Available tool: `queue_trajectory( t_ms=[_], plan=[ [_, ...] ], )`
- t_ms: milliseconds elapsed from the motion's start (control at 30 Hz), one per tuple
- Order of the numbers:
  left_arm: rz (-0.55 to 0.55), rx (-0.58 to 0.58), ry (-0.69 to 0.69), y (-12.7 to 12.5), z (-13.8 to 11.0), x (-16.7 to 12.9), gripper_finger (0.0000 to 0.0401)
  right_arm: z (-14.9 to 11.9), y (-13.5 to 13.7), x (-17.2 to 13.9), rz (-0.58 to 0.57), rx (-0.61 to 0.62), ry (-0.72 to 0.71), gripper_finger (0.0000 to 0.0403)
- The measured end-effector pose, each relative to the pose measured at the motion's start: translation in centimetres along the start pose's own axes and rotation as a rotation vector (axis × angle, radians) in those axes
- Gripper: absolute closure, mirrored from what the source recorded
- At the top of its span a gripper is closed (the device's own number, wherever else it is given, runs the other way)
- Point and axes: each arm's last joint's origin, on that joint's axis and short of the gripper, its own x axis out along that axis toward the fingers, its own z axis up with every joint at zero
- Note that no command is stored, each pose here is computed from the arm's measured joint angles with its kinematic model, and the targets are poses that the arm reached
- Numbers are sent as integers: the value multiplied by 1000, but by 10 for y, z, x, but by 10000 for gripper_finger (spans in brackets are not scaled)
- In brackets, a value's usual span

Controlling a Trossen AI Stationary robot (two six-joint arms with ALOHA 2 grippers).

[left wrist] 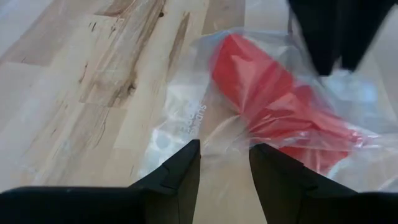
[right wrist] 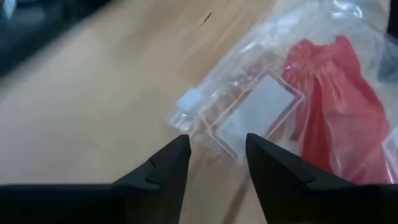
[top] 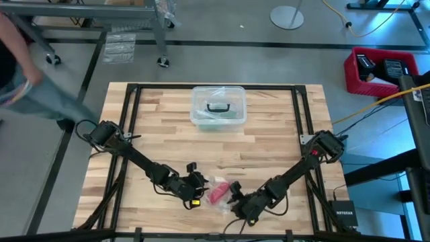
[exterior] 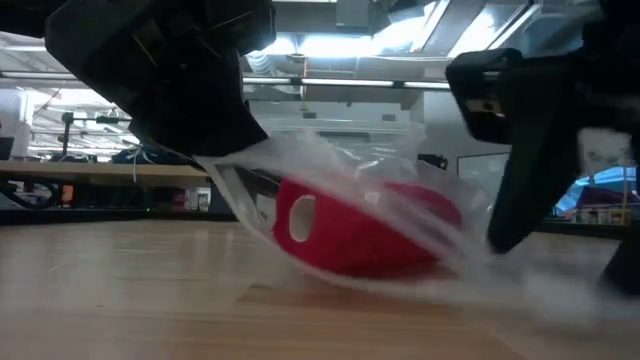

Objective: Roll bandage
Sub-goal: Put the red bandage into the transparent zip bag

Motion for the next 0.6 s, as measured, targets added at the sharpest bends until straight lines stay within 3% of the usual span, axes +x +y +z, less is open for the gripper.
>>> queue_trajectory(
  t_ms=[133,233,433,600],
  plan=[
    [0,1,1,0,0,0,271,16,1,-5,87,202,12,237],
    [0,1,2,0,0,0,271,23,10,-8,103,201,-6,237],
    [-2,-2,2,0,0,0,271,17,13,-3,-11,179,21,237],
    [-1,-16,2,0,0,0,271,15,14,14,41,216,-32,237]
  ],
)
